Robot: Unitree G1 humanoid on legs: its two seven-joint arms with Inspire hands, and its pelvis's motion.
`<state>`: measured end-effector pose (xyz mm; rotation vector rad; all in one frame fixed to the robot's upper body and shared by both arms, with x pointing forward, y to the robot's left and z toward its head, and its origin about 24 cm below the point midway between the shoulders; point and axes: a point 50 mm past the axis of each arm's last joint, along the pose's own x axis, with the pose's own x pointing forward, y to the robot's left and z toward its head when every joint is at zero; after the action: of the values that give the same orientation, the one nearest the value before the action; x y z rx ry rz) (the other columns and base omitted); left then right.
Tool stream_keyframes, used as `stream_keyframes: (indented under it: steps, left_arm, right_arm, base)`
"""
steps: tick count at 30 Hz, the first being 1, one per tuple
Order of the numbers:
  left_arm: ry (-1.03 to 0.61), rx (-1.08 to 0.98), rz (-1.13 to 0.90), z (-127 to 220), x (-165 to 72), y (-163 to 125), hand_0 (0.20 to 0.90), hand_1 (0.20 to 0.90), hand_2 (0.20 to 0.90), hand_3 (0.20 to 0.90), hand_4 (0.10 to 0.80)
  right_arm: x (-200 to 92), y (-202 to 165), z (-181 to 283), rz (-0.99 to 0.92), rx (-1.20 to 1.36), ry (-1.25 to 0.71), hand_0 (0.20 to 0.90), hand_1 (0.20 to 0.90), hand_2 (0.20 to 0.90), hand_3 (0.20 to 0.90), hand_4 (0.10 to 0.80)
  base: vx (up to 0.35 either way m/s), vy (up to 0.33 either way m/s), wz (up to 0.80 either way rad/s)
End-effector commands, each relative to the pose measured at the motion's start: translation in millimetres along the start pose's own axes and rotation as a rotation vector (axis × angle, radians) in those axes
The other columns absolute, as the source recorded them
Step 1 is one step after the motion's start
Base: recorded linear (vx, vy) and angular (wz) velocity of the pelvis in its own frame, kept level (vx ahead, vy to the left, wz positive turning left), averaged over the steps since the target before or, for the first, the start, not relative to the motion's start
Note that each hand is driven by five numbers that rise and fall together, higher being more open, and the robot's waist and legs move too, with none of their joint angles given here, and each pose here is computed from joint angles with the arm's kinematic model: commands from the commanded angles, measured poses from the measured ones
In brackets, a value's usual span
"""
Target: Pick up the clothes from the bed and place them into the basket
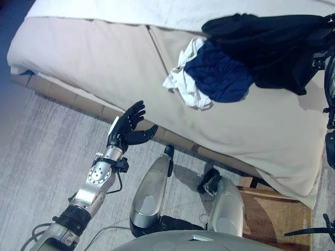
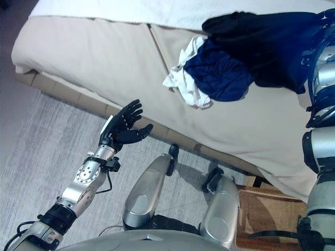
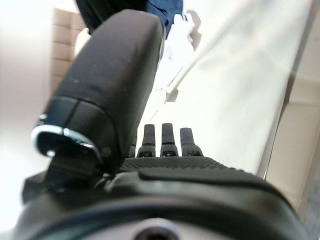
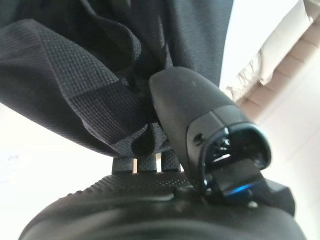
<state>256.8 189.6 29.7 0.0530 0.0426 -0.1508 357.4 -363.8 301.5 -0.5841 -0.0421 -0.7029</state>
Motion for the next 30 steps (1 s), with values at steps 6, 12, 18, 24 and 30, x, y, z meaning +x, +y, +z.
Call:
stream_keyframes:
  steps: [6,12,18,24,30]
  left_arm:
    - [0.074,0.079,0.037,-10.6,-6.4,14.0,0.9,0.9,0.9,0.9,0.8]
    - [0.113,0.052,0.127,-21.7,-9.8,21.2,0.9,0.9,0.9,0.9,0.8]
    - [0.158,0.046,0.144,-35.0,-15.1,28.6,0.9,0.9,0.9,0.9,0.8]
    - [0.09,0.06,0.256,-14.8,-8.3,49.8,0.9,0.9,0.9,0.9,0.8]
    - [0.082,0.006,0.291,-14.8,0.8,43.6,0.9,0.9,0.9,0.9,0.8]
  right_arm:
    - [-11.4,-26.4,23.9,-0.038,0.005,-0.283,0.3,0.3,0.3,0.2,0.1]
    - [-14.2,-24.3,48.1,-0.024,0.061,-0.385,0.3,0.3,0.3,0.2,0.1]
    - [-24.4,-27.1,53.9,-0.033,0.043,-0.457,0.3,0.3,0.3,0.2,0.1]
    - [-25.8,-36.5,51.6,-0.084,0.109,-0.447,0.3,0.3,0.3,0.2,0.1]
    - [-25.4,-43.9,51.9,-0.146,0.109,-0.468,0.3,0.3,0.3,0.2,0.1]
  base:
    - [0.02,-0.011,-0.09]
    - [-0.055,0.107,-0.28]
    - [-0.064,0.16,-0.74]
    - [-0.198,-0.005,-0.64]
    - [-0.11,-0.11,-0.29]
